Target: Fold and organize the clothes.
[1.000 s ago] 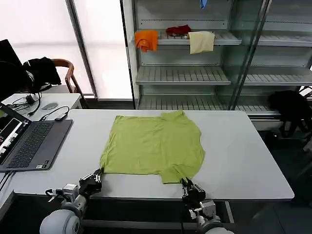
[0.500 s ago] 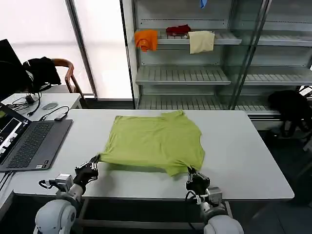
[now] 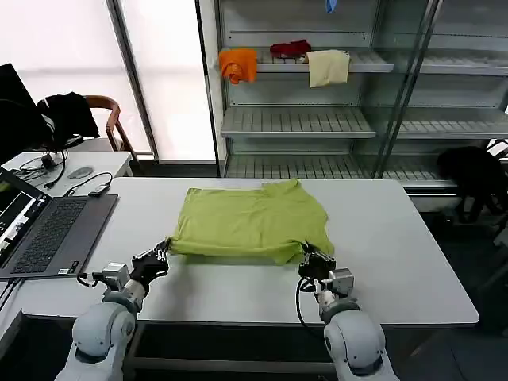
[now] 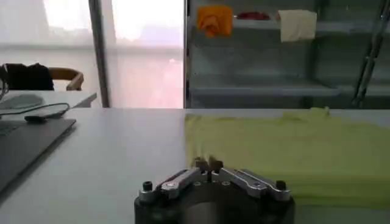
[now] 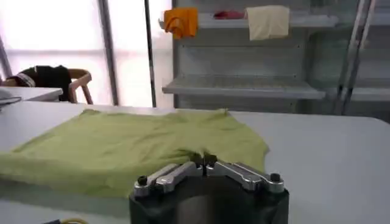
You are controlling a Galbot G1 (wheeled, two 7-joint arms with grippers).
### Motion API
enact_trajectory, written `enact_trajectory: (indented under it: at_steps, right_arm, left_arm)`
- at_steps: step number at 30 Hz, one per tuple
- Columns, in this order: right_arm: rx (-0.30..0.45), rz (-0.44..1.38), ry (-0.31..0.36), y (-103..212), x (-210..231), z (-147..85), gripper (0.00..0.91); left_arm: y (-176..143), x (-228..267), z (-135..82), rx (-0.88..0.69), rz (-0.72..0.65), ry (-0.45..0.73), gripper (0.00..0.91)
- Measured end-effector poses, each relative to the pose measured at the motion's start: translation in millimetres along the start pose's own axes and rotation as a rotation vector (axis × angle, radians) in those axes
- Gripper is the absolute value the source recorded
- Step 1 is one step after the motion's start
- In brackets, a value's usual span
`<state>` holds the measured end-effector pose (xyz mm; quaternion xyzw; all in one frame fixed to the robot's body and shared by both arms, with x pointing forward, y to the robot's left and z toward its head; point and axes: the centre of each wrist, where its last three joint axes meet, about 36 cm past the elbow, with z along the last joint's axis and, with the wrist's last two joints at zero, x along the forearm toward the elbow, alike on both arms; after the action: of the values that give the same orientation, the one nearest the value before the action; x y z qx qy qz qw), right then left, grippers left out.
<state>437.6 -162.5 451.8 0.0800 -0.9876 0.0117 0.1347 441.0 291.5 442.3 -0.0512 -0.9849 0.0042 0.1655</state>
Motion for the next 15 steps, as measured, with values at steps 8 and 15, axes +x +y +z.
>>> enact_trajectory:
  at_steps: [8, 15]
  right_arm:
    - [0.002, 0.013, 0.015, -1, -29, 0, 0.0]
    - [0.007, 0.021, 0.025, 0, -47, -1, 0.0]
  left_arm:
    - [1, -24, -2, -0.016, -0.018, 0.021, 0.01]
    - [8, -38, -2, -0.025, -0.039, 0.041, 0.01]
